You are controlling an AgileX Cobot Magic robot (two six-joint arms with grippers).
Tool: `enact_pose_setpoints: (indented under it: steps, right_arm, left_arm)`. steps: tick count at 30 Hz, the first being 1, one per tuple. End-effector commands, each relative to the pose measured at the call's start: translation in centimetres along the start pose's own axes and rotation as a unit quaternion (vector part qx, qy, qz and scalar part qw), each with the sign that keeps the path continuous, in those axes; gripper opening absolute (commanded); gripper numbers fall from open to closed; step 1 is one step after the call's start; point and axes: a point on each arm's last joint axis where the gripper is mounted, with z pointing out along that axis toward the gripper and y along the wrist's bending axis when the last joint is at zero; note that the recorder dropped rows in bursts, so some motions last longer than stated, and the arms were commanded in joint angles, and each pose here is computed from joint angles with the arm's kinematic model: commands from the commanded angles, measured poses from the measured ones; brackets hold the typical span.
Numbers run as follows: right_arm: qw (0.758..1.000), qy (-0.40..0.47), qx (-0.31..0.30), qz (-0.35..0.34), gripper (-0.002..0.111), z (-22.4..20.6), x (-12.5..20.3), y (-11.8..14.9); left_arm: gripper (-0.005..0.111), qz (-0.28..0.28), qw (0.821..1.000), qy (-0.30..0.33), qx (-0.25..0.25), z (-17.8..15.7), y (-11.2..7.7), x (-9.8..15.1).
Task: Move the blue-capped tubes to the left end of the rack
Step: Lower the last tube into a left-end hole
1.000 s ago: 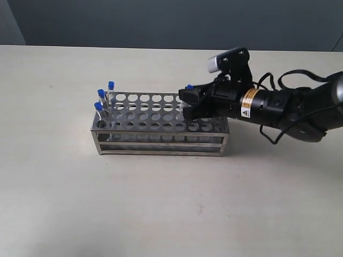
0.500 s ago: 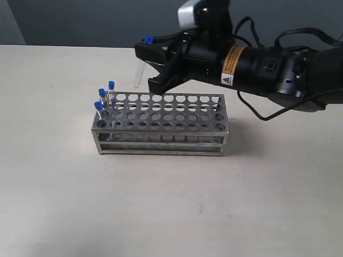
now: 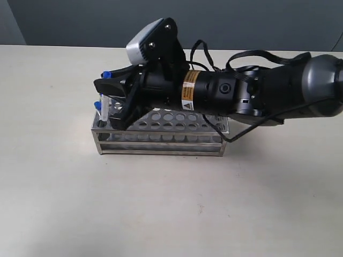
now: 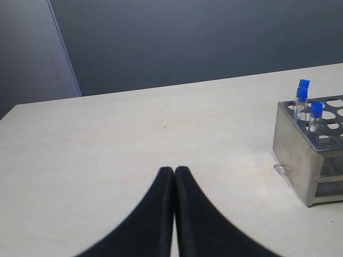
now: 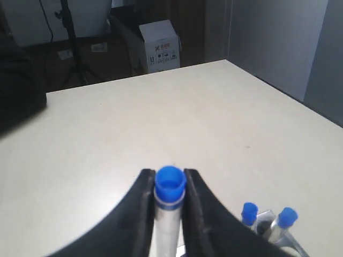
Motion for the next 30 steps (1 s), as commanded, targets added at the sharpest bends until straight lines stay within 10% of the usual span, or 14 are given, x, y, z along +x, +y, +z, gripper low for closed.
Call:
enact_pose_setpoints:
  steps: [1, 30]
  right_arm:
    - [1.000, -0.008, 0.000, -0.002, -0.001, 1.8, 0.0, -0.9]
    - [0.997, 0.073, 0.010, -0.012, -0.001, 4.7, 2.6, -2.2]
  left_arm:
    - [0.001, 0.000, 1.000, -0.005, 0.001, -0.1, 0.0, -0.1]
    - [0.001, 0.000, 1.000, -0.005, 0.001, -0.1, 0.0, -0.1]
